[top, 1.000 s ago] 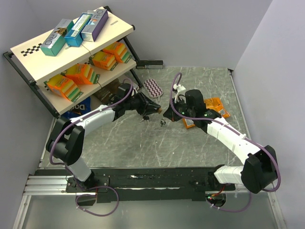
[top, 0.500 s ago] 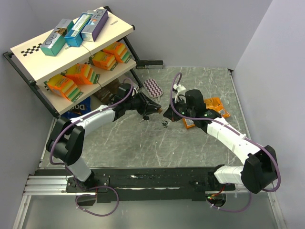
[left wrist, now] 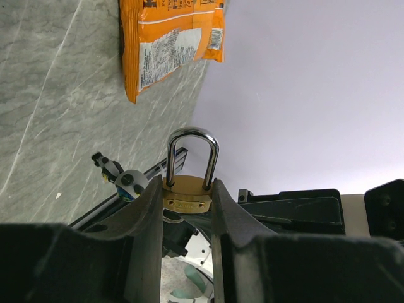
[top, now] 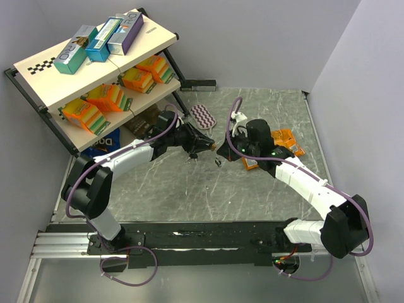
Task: Unlock with the key
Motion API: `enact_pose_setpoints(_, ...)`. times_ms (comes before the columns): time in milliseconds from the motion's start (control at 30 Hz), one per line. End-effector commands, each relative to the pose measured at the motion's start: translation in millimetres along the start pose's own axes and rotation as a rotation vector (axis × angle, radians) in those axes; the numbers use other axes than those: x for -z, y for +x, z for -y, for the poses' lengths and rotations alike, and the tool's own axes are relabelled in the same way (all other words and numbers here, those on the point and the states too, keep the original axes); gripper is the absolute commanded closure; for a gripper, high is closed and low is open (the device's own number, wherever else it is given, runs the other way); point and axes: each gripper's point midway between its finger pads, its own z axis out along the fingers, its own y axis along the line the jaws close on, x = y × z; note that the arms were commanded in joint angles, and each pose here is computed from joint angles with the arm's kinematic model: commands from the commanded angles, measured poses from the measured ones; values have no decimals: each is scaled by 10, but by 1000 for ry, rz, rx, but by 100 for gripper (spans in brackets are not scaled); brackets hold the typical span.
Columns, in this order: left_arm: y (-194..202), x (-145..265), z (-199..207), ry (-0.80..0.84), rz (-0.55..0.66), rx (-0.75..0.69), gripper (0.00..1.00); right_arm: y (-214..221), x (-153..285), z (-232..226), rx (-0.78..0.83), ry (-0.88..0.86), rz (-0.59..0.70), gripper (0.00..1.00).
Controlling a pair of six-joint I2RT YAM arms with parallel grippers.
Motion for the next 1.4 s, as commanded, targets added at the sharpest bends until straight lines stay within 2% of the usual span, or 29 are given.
enact_pose_setpoints(0,114,98,282,73,-20,-18,99,-232,44,-38,31,6,88,100)
enact_pose_setpoints(700,216,33,326,83,-55,-33,99,-423,-92,6,29,22,134,100)
enact_pose_setpoints(1233,314,-58,403,101,-98,-36,99,-850,-176,37,63,40,290,100)
enact_pose_setpoints(1367,336,-71,448,109,-104,-54,99,-893,-203,-19,49,10,290,100)
